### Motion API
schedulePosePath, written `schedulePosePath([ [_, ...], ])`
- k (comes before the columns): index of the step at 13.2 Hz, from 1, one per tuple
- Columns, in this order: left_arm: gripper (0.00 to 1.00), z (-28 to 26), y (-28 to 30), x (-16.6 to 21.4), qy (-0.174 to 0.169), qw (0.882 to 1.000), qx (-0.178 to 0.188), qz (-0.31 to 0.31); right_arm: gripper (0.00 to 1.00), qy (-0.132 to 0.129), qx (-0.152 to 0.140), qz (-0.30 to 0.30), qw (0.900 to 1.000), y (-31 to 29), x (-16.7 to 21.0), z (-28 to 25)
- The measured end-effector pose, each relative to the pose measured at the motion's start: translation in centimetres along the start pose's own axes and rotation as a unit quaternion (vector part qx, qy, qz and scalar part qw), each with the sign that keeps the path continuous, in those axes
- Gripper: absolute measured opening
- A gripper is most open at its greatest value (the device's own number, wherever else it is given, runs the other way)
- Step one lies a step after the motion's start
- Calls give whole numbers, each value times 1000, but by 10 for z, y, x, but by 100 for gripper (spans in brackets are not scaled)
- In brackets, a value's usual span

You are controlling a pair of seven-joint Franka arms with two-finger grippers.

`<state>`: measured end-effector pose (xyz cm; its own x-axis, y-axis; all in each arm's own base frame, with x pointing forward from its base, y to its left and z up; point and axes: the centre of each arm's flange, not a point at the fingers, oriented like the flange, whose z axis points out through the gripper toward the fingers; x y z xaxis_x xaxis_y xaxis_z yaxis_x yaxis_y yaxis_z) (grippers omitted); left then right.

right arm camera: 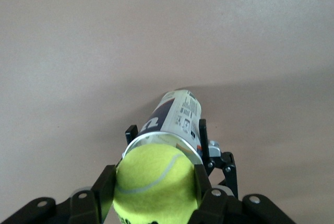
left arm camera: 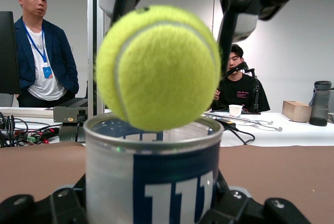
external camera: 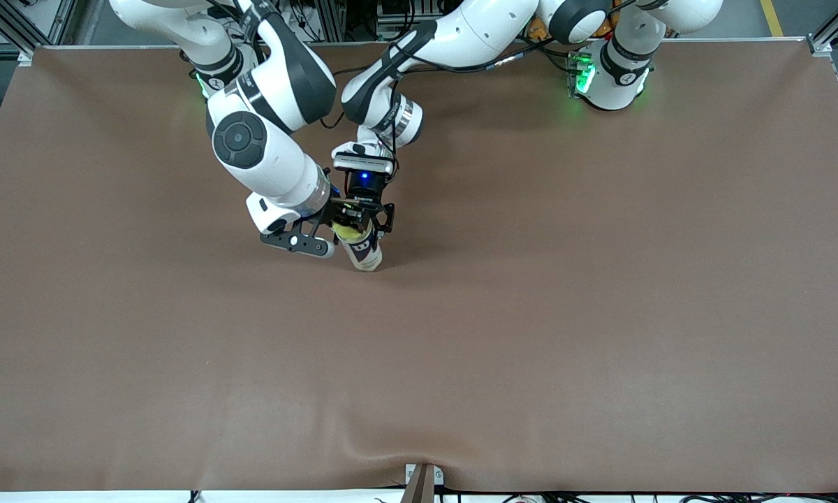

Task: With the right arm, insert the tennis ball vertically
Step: 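Open the right gripper to drop the Wilson ball into the can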

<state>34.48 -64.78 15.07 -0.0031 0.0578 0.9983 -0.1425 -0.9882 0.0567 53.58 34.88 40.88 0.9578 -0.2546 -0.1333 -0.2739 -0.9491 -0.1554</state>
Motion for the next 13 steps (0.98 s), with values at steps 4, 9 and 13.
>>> schedulePosePath([
  [4, 88, 0, 0, 0, 0, 1000, 0, 0, 65, 2, -1, 0, 1000, 0, 2, 3],
  [9, 88, 0, 0, 0, 0, 1000, 0, 0, 91, 1, -2, 1, 1000, 1, 3, 5],
  [13, 88, 0, 0, 0, 0, 1000, 0, 0, 100, 2, -3, 0, 1000, 1, 3, 5],
])
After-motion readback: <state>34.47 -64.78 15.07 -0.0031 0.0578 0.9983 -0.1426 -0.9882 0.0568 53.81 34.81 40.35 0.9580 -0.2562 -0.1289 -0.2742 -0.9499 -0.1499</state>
